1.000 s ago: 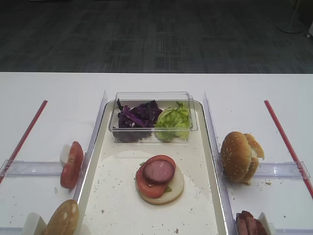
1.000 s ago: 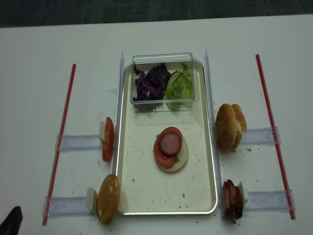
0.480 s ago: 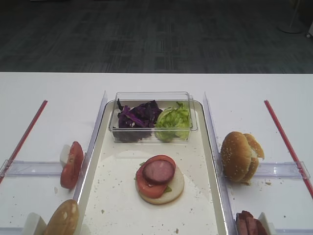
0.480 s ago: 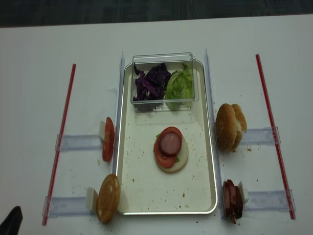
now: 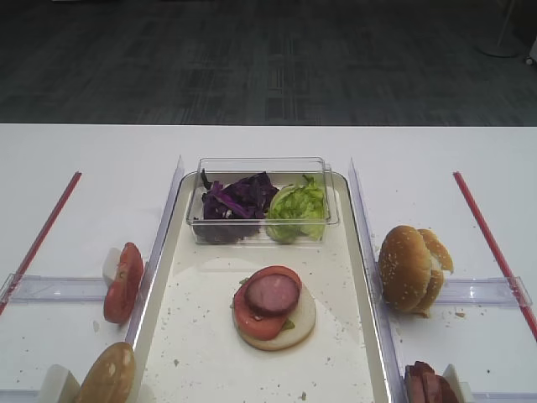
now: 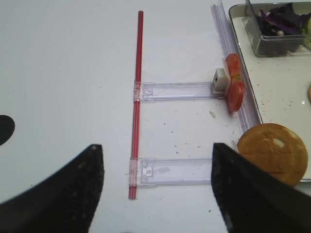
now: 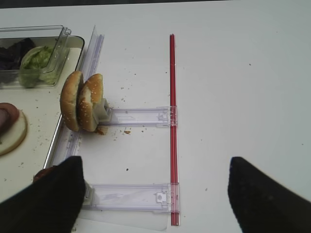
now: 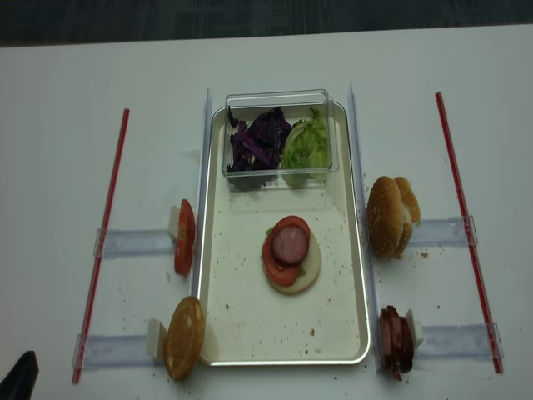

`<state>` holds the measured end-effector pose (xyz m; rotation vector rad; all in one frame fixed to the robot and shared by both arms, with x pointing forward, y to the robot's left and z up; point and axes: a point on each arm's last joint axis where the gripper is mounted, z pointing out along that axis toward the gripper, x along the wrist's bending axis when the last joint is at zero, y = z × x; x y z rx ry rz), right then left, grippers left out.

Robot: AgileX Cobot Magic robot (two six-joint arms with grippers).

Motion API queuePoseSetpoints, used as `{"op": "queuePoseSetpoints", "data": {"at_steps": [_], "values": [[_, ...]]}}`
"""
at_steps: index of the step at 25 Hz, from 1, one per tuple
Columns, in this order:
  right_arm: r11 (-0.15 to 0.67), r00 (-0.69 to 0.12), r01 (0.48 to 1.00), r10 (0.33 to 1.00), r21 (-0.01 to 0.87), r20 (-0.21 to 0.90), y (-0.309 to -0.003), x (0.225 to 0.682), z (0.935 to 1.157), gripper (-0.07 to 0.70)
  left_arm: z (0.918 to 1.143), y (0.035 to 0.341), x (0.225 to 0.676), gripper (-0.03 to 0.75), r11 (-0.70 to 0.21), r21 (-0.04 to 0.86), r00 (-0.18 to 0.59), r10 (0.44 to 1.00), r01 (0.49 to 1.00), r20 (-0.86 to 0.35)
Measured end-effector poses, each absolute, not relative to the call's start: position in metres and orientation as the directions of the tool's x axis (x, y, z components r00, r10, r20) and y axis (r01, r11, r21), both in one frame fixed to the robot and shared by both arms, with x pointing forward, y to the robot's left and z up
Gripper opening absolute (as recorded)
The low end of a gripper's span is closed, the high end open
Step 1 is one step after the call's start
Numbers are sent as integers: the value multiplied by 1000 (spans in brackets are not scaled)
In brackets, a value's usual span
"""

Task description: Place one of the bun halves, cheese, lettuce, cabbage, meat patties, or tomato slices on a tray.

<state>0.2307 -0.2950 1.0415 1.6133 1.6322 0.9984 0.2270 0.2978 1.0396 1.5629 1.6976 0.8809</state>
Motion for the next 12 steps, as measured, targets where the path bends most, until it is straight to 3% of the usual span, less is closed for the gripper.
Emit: {"op": "queuePoseSetpoints", "data": {"at_steps": [12], "values": [[-36, -54, 520, 996, 853, 75, -295, 231, 1042, 617, 1040, 298, 227, 438, 59, 831, -69, 997, 553, -25]]}}
